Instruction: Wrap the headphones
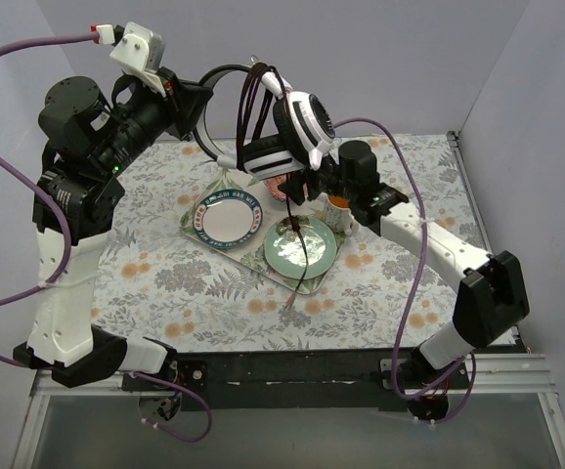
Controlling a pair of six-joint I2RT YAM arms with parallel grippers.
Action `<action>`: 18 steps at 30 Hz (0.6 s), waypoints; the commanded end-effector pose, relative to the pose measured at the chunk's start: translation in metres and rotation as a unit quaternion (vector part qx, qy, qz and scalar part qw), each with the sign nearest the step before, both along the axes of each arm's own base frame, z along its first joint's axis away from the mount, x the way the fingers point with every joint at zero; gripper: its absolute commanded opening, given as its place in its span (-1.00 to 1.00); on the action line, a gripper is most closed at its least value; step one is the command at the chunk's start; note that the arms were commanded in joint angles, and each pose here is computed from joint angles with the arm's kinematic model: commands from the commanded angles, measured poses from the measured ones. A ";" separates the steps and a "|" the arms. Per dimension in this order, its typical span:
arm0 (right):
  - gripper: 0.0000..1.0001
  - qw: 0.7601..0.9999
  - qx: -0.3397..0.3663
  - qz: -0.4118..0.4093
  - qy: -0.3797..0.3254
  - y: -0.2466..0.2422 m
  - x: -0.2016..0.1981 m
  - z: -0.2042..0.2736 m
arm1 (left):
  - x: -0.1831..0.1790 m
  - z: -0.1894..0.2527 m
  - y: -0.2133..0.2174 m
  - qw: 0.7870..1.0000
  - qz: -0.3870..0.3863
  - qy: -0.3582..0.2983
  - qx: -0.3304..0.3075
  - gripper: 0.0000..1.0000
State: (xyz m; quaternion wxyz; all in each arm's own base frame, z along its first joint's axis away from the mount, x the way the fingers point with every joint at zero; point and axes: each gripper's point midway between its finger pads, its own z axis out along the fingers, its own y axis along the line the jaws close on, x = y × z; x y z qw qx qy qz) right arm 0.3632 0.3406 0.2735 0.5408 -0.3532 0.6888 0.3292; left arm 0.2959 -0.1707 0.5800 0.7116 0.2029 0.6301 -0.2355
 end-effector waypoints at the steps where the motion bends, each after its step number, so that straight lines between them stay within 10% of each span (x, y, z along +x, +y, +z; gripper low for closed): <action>1: 0.38 0.989 -0.053 -0.127 -0.045 -0.067 0.018 0.014 | -0.013 0.041 0.013 0.997 0.020 -0.060 -0.038 -1.00; 8: 0.61 0.977 -0.078 -0.173 -0.092 -0.097 0.014 0.035 | -0.004 0.043 0.014 0.996 0.034 -0.067 -0.042 -1.00; 18: 0.89 0.979 0.030 -0.067 -0.189 -0.007 -0.035 0.063 | 0.030 0.037 0.016 0.994 0.076 -0.068 -0.037 -1.00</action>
